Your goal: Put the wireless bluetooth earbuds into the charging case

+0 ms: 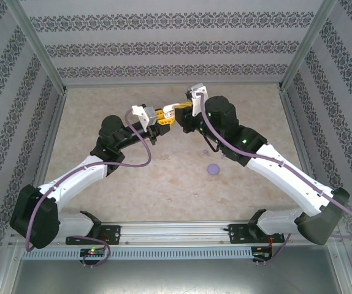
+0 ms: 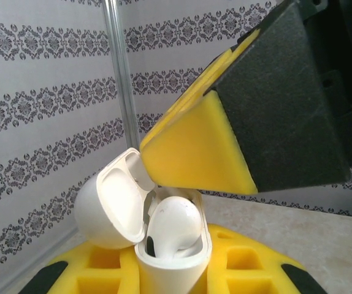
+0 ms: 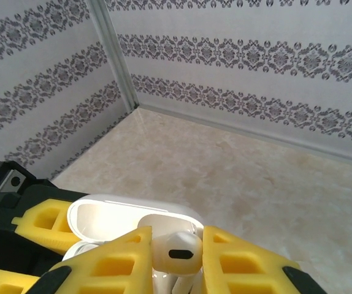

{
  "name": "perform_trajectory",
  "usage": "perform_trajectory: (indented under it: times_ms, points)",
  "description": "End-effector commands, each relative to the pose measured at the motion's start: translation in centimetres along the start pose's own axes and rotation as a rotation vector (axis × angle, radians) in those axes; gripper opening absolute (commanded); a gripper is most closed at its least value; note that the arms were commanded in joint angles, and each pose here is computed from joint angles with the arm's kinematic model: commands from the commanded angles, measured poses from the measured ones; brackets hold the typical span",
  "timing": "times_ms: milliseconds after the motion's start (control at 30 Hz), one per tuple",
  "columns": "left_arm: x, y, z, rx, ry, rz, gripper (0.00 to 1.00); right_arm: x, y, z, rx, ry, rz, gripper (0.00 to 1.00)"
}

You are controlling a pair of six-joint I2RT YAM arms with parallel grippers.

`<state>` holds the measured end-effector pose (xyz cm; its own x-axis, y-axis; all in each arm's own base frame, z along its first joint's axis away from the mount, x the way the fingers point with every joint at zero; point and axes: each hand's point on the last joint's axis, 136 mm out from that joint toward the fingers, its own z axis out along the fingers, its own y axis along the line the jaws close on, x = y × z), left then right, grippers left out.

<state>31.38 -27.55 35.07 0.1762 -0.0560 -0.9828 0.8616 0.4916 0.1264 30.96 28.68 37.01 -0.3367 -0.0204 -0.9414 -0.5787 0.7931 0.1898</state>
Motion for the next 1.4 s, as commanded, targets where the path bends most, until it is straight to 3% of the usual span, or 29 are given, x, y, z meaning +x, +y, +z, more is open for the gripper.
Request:
perform_trajectory:
  times_ms: [0, 600, 833, 1167, 1367]
  points:
    - [-3.9, -0.8, -0.2, 0.014, -0.108, 0.064, 0.0, 3.5, 2.8, 1.0, -0.074, 0.112, -0.102, 0.21]
    - [-3.6, -0.6, -0.1, 0.008, -0.099, 0.063, 0.0, 6.6, 4.3, 2.0, -0.106, 0.254, -0.185, 0.23]
    - [-3.6, -0.5, -0.1, 0.002, -0.096, 0.061, 0.0, 5.7, 3.2, 1.4, -0.044, 0.219, -0.17, 0.3]
    - [-3.6, -0.5, -0.2, 0.0, -0.097, 0.06, 0.0, 4.1, 1.9, 0.0, 0.003, 0.163, -0.13, 0.33]
    - [-3.5, -0.4, -0.2, -0.004, -0.094, 0.059, 0.0, 3.5, 2.2, -0.8, -0.02, 0.144, -0.105, 0.42]
